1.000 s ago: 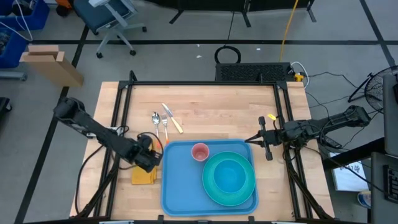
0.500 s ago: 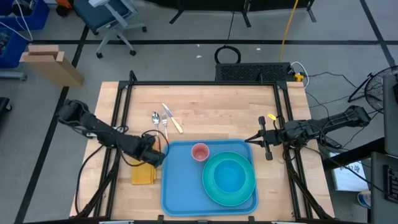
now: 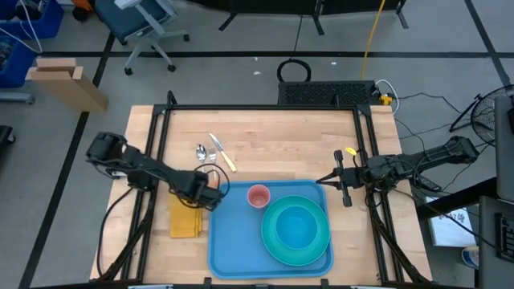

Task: Set up tray
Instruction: Put the yellow napkin on the blue serving tray to the left of the light green plate

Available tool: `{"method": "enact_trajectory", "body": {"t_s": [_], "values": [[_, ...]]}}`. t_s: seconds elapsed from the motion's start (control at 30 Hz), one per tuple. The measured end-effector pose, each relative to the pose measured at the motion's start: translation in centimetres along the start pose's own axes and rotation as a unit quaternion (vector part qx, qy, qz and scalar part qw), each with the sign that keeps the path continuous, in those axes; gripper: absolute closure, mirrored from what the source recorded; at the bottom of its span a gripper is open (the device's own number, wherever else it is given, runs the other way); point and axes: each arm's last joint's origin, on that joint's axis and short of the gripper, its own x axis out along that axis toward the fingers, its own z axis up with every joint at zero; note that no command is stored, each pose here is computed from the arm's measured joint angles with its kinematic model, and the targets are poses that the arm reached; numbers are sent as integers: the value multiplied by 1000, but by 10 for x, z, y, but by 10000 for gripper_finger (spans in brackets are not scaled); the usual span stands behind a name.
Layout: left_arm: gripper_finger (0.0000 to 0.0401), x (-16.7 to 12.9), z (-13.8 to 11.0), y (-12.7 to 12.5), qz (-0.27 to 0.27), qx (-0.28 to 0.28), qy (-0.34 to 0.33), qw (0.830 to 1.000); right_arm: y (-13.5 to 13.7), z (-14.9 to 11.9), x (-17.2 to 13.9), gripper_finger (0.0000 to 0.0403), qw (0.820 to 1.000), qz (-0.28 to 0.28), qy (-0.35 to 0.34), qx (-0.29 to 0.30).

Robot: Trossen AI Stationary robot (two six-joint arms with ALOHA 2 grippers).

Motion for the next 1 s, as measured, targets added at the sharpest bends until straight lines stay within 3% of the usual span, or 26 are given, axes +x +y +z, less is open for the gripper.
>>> {"method": "enact_trajectory", "body": {"t_s": [0.23, 0.53, 0.77, 1.0], "values": [[231, -11, 5, -15, 26, 24, -20, 999, 0, 0, 0, 403, 1000, 0, 0, 0], [231, -49, 9, -30, 4, 31, -54, 998, 0, 0, 0, 403, 1000, -1, 0, 1], [231, -34, 9, -27, 35, 5, -38, 999, 0, 0, 0, 403, 1000, 0, 1, 1], [231, -7, 12, -40, 63, 7, -17, 998, 0, 0, 0, 403, 1000, -1, 0, 0]]}}
